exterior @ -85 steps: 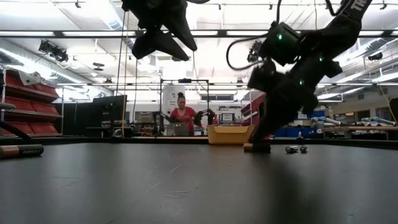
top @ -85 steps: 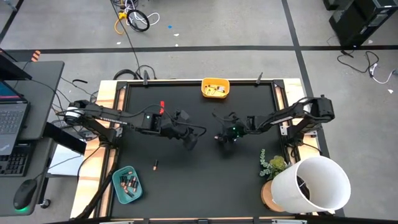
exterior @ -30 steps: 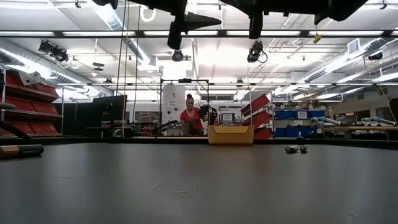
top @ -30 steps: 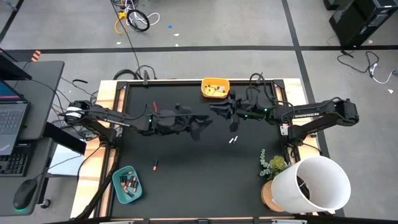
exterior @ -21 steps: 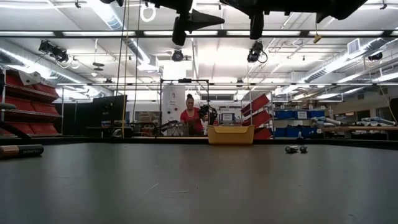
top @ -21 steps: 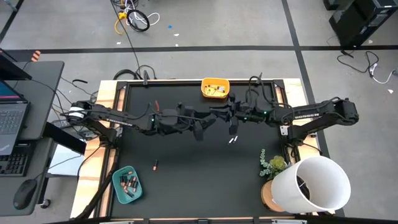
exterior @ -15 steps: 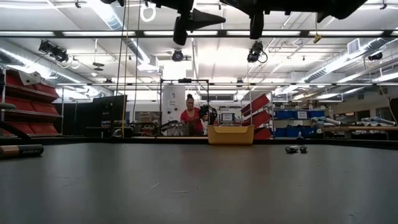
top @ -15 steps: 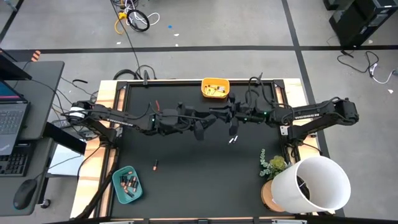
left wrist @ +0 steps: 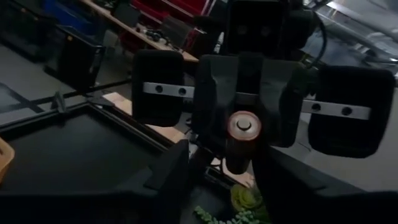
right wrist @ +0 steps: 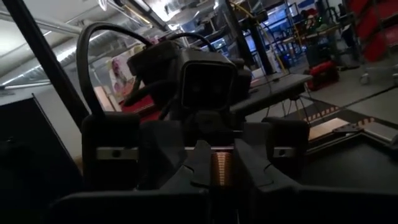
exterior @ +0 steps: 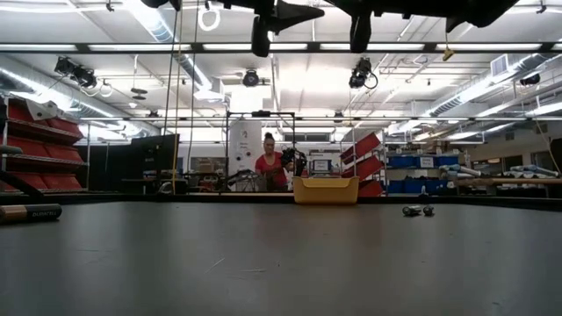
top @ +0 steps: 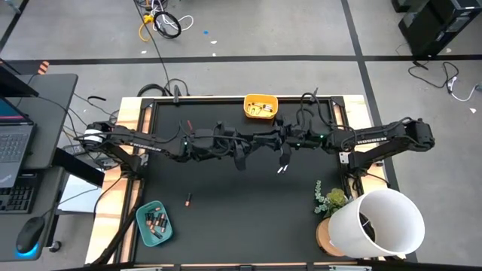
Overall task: Sort batteries
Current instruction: Put the black battery into the green bin
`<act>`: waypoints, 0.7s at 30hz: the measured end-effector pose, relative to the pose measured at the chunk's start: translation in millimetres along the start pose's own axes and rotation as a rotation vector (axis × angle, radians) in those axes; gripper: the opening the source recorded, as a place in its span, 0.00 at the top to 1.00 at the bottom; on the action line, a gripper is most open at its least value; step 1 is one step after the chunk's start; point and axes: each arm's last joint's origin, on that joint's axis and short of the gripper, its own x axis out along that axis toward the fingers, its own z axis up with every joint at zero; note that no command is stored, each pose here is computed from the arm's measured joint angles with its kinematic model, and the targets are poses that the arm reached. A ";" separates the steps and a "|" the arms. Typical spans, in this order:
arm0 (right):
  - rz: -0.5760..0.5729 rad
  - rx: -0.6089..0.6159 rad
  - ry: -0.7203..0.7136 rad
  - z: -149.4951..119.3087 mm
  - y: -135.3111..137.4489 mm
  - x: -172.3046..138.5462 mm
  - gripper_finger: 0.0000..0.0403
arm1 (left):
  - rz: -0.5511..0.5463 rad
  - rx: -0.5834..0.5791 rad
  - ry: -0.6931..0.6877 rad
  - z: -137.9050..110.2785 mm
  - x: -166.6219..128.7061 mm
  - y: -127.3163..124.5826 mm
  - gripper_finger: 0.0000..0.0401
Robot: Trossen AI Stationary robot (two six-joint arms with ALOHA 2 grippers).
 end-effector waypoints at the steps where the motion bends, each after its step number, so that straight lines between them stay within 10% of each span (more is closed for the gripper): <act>1: 0.006 0.000 0.001 0.1 0.2 0.0 0.94 | -0.008 -0.001 0.000 0.4 0.1 0.1 0.56; 10: 0.052 0.009 0.011 1.0 2.2 -0.3 0.94 | -0.106 0.085 -0.009 3.4 -0.1 -3.7 0.88; 21: -0.010 0.059 -0.008 0.9 0.4 0.1 0.77 | -0.060 0.085 -0.028 4.0 0.3 -1.8 0.89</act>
